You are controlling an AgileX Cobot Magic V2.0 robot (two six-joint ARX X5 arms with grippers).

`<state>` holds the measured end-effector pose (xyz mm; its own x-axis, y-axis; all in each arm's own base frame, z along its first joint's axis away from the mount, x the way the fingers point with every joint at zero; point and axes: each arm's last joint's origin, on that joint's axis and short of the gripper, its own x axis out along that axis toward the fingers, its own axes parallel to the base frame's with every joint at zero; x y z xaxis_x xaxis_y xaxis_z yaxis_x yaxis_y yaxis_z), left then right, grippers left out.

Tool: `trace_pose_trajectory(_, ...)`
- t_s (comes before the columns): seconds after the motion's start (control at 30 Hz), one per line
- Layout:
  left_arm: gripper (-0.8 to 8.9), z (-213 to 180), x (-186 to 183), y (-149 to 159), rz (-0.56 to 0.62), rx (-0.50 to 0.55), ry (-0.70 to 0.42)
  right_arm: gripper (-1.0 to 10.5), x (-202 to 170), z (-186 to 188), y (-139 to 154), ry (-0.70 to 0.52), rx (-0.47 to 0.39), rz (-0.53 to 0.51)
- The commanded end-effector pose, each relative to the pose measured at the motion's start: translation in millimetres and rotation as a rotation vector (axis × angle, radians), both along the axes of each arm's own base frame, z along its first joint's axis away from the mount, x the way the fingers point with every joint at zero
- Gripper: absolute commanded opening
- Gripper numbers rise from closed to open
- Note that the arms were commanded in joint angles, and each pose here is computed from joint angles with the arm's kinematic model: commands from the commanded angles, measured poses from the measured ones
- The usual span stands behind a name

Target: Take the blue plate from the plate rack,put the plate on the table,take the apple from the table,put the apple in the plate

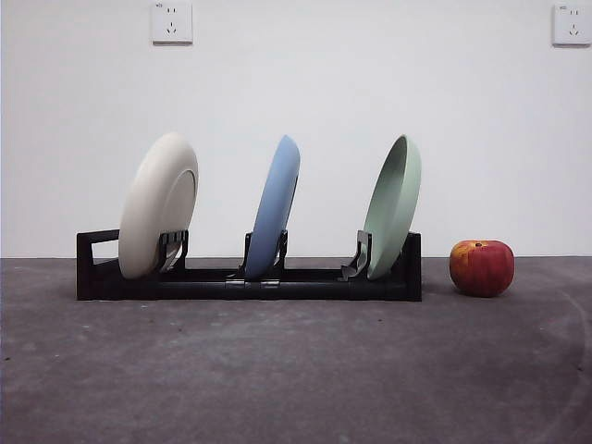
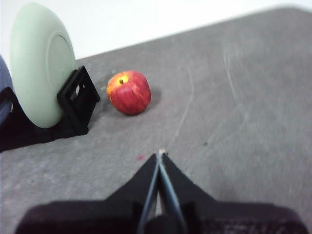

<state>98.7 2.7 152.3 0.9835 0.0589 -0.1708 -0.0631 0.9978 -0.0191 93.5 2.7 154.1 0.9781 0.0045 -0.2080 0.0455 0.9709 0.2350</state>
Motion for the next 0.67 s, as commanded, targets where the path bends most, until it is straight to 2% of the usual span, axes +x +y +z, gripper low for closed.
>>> trace_pose_trajectory(0.03, -0.06, -2, 0, 0, 0.003, -0.008, -0.001, -0.1, -3, 16, 0, -0.032, 0.109, -0.022)
trace_pose_trajectory(0.23, -0.06, 18, 0, 0, 0.009, -0.106, -0.117, -0.1, -18, 63, -1, -0.094, 0.115, -0.032)
trace_pose_trajectory(0.4, -0.07, 48, -3, 0, 0.018, -0.197, -0.179, -0.1, -27, 105, -3, -0.091, 0.107, -0.069)
trace_pose_trajectory(0.53, -0.07, 80, -2, 0, 0.015, -0.202, -0.204, -0.1, -24, 135, -2, -0.026, 0.095, -0.072)
trace_pose_trajectory(0.67, -0.05, 114, 7, -1, -0.029, -0.207, -0.200, 0.0, -11, 159, -1, 0.111, 0.079, -0.058)
